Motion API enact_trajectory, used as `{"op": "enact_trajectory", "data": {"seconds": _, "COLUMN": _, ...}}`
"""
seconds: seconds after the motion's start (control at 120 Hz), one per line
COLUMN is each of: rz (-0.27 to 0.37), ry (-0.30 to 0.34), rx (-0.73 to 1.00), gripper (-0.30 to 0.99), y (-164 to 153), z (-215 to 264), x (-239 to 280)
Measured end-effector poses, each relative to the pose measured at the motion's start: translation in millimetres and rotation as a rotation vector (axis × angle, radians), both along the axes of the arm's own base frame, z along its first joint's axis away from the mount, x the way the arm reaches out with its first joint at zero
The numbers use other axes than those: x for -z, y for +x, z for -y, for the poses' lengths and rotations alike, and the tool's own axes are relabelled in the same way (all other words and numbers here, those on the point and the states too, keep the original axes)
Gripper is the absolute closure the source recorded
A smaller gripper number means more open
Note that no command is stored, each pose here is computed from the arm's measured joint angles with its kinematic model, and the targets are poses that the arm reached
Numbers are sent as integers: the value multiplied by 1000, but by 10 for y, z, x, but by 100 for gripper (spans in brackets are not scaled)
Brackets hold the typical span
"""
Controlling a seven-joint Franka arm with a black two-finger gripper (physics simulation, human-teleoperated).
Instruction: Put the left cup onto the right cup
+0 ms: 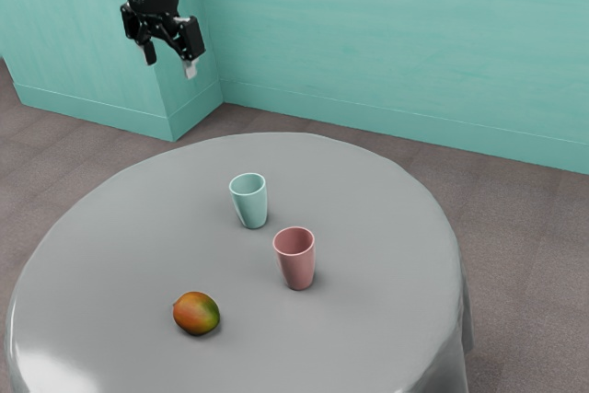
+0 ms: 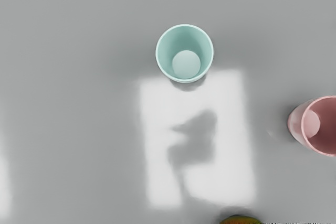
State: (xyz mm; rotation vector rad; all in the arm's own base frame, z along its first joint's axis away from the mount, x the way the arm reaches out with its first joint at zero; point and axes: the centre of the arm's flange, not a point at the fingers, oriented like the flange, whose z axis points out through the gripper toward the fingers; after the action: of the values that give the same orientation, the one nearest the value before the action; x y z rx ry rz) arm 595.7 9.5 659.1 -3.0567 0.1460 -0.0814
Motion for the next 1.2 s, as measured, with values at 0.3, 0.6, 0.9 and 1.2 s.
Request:
{"op": "enact_trajectory", "data": {"seconds": 0.3, "rz": 12, "ry": -3, "rx": 53, "gripper": 0, "y": 18, "z": 125, "x": 50}}
{"op": "enact_trajectory", "data": {"seconds": 0.6, "rz": -32, "ry": -5, "rx": -56, "gripper": 0, "y": 696, "z": -441, "x": 1055}}
{"op": "enact_trajectory", "data": {"seconds": 0.9, "rz": -58, "ry": -49, "rx": -97, "gripper": 0, "y": 1112, "z": -419, "x": 2006}}
{"op": "enact_trajectory", "data": {"seconds": 1.2, "rz": -47, "ry": -97, "rx": -108, "gripper": 0, "y": 1162, "z": -274, "x": 2233}}
